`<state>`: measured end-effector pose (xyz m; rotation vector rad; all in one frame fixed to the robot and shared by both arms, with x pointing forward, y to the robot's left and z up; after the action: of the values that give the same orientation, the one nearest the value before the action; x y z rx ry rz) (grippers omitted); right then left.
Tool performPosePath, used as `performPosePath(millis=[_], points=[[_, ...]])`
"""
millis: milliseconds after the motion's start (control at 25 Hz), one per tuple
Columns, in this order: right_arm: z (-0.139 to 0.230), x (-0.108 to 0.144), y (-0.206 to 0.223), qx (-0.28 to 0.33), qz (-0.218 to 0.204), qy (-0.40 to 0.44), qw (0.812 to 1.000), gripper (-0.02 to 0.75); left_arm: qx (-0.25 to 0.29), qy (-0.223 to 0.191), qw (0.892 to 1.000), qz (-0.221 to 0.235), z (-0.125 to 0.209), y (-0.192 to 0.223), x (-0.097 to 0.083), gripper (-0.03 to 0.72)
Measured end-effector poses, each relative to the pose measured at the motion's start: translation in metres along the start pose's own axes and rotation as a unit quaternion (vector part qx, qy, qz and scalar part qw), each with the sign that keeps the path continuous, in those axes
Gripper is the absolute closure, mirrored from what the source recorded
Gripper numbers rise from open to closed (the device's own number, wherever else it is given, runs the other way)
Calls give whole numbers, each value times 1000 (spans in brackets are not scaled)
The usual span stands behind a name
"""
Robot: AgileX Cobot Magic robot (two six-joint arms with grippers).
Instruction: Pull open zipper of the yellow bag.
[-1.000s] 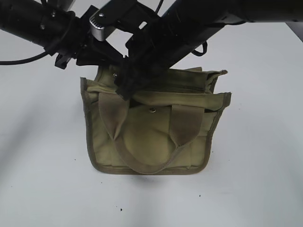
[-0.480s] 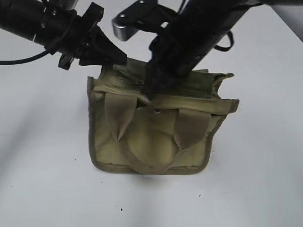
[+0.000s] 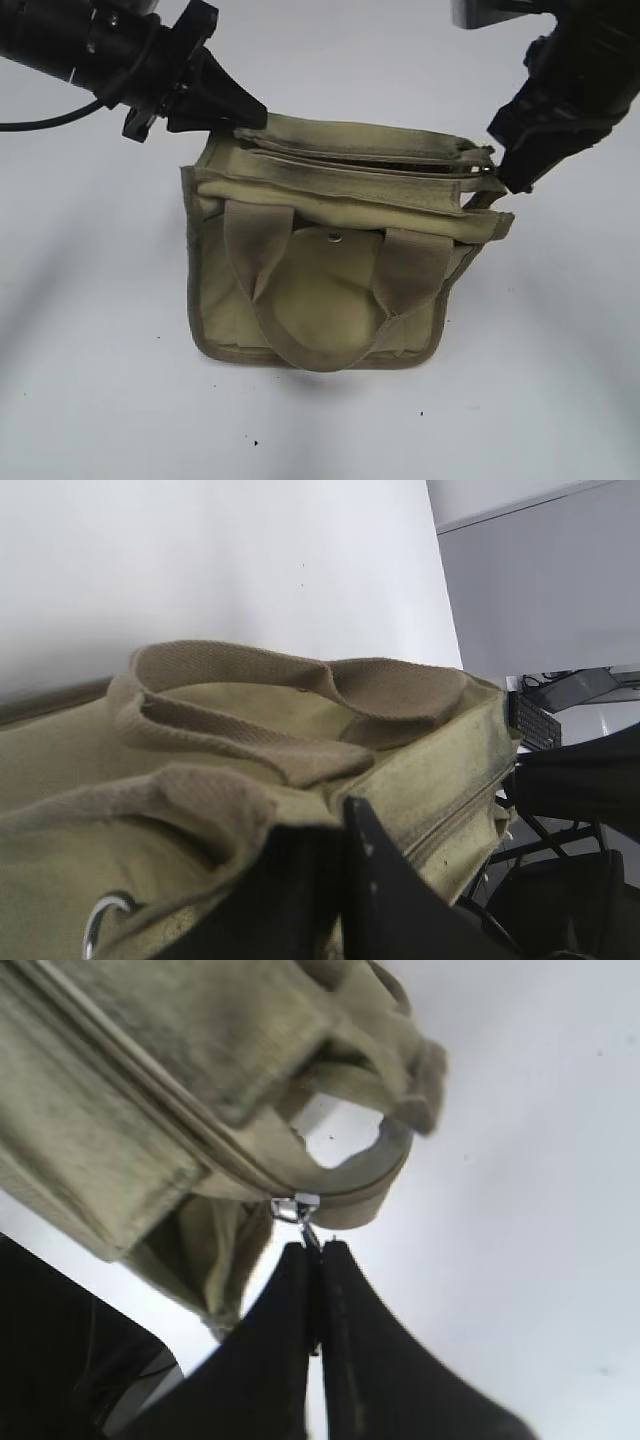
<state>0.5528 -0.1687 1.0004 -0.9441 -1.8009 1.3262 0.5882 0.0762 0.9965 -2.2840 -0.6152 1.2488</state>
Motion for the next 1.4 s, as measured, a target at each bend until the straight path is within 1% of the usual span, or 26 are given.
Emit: performPosePath(millis=[120, 200, 280, 360, 400, 440, 480, 520, 560, 600, 640, 720, 800, 880, 920, 1040, 1160, 1200, 1240, 1320, 1360, 1400], points=[[4, -13, -2, 5, 1, 36, 999, 735, -1, 0, 1000, -1, 0, 0, 0, 664], [5, -16, -2, 6, -1, 57, 998, 735, -1, 0, 1000, -1, 0, 0, 0, 664], [5, -15, -3, 4, -7, 72, 997, 731, -2, 0, 1000, -2, 0, 0, 1, 662], [4, -10, -5, -2, -22, 85, 996, 691, -1, 1, 1000, -2, 0, 0, 1, 644], [3, -7, -8, -7, -31, 91, 995, 645, -1, 1, 1000, -3, 0, -1, 1, 620], [3, -4, -11, -12, -39, 98, 994, 582, -1, 4, 1000, -4, 0, -1, 1, 581], [2, -2, -14, -18, -43, 105, 993, 520, -1, 8, 1000, -7, 0, -3, 0, 529], [3, 0, -17, -22, -45, 114, 992, 439, 0, 16, 1000, -12, 0, -6, -1, 482], [5, 1, -20, -25, -45, 119, 992, 359, 7, 29, 999, -17, 2, -10, -3, 420], [8, 2, -24, -30, -45, 123, 991, 299, 8, 47, 998, -28, 3, -16, -5, 365], [14, 4, -26, -29, -45, 125, 991, 243, 9, 64, 997, -40, 3, -22, -8, 328], [29, 8, -29, -28, -45, 129, 990, 186, 12, 107, 992, -71, 6, -41, -15, 281], [50, 12, -28, -17, -46, 132, 990, 167, 18, 139, 985, -101, 10, -62, -24, 265], [73, 18, -28, -12, -47, 134, 990, 162, 23, 163, 977, -138, 18, -87, -34, 258], [86, 20, -26, -5, -47, 136, 990, 161, 23, 166, 973, -156, 22, -99, -38, 258], [123, 29, -28, -8, -46, 137, 990, 159, 17, 178, 959, -219, 43, -138, -49, 256], [156, 36, -27, -17, -43, 137, 989, 157, 20, 174, 945, -276, 80, -169, -52, 256], [166, 38, -25, -20, -42, 139, 989, 156, 13, 175, 941, -290, 93, -179, -55, 256], [176, 40, -24, -28, -41, 139, 989, 155, 13, 177, 937, -302, 107, -186, -53, 256], [193, 42, -25, -53, -35, 135, 989, 155, -3, 186, 929, -319, 139, -199, -57, 256], [200, 43, -26, -75, -29, 131, 988, 155, -20, 197, 924, -327, 154, -208, -61, 256], [207, 43, -26, -90, -22, 128, 987, 155, -30, 204, 919, -335, 169, -213, -61, 256]])
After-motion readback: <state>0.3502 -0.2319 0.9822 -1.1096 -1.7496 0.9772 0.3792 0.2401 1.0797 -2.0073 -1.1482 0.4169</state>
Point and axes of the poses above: a point on each arm's last joint axis where the gripper is mounted, y pointing out along that axis toward the gripper, x along the wrist's bending axis when the last joint is at zero, z = x × y, the point moved 7 cm from there along y, pointing out along that axis toward the gripper, and after that the axes turned 13 degrees about y, right-handed, at the moved point
